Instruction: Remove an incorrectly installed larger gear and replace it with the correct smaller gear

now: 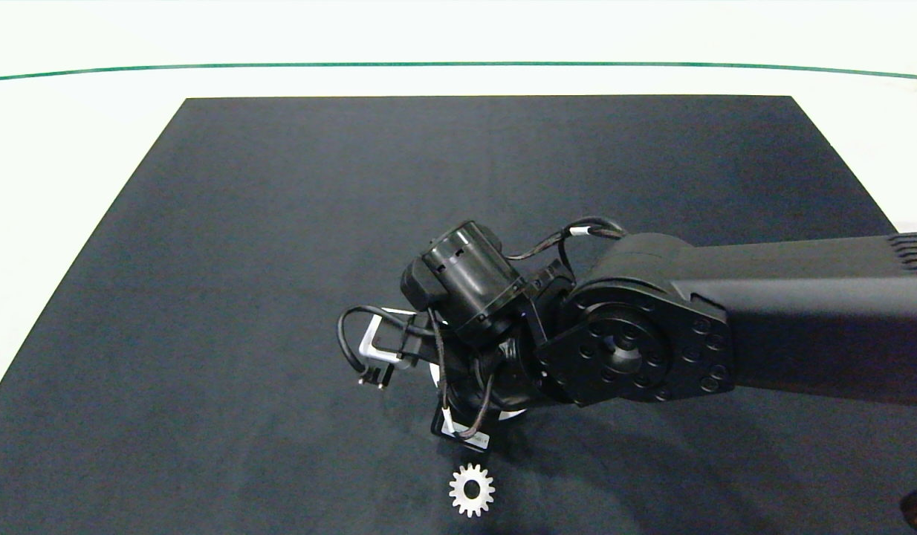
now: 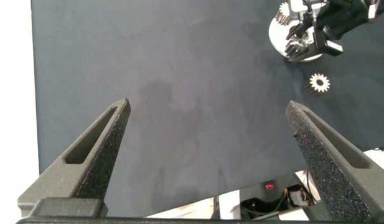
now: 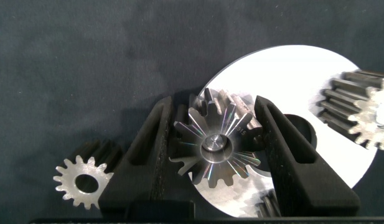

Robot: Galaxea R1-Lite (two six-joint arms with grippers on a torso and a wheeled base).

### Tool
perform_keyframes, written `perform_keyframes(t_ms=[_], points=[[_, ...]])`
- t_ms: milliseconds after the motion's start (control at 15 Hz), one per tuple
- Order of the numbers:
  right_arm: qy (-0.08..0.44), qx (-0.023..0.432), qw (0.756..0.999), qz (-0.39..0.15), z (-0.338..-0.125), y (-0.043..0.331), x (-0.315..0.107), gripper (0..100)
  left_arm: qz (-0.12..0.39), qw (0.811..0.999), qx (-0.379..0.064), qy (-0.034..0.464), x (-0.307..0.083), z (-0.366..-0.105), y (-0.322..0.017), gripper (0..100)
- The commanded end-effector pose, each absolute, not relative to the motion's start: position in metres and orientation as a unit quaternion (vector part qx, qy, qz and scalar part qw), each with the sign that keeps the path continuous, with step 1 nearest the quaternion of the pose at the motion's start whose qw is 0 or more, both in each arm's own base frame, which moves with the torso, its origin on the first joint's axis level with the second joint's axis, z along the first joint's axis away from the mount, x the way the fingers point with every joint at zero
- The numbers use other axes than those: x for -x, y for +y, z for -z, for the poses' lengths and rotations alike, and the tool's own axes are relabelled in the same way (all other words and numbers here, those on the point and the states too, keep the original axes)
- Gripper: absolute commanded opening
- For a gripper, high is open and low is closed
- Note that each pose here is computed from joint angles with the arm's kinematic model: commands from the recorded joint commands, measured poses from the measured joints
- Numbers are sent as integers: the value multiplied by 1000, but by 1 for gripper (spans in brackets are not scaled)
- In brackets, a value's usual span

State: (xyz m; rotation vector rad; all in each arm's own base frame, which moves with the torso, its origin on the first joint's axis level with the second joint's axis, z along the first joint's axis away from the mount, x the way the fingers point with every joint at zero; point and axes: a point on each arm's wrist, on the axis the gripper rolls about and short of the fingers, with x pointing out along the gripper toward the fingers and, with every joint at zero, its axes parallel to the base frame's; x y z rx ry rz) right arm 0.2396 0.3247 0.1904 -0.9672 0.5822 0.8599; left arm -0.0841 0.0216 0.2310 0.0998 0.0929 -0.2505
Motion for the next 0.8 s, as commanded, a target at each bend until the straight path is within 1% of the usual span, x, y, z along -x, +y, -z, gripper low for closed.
perform_keyframes(t_ms=[67, 200, 467, 667, 800], points=[[259, 442, 763, -395, -198, 322, -237, 34, 125, 990, -51, 51, 83, -231, 21, 100], [259, 443, 761, -396, -200, 321, -235, 34, 124, 990, -51, 51, 83, -231, 21, 100], [241, 437, 767, -403, -220, 319, -223, 34, 123, 990, -51, 51, 83, -231, 21, 100], [232, 433, 773, -403, -231, 313, -219, 34, 122, 990, -51, 51, 82, -231, 21, 100], [220, 423, 784, -398, -248, 301, -215, 34, 122, 990, -51, 51, 83, -231, 21, 100]])
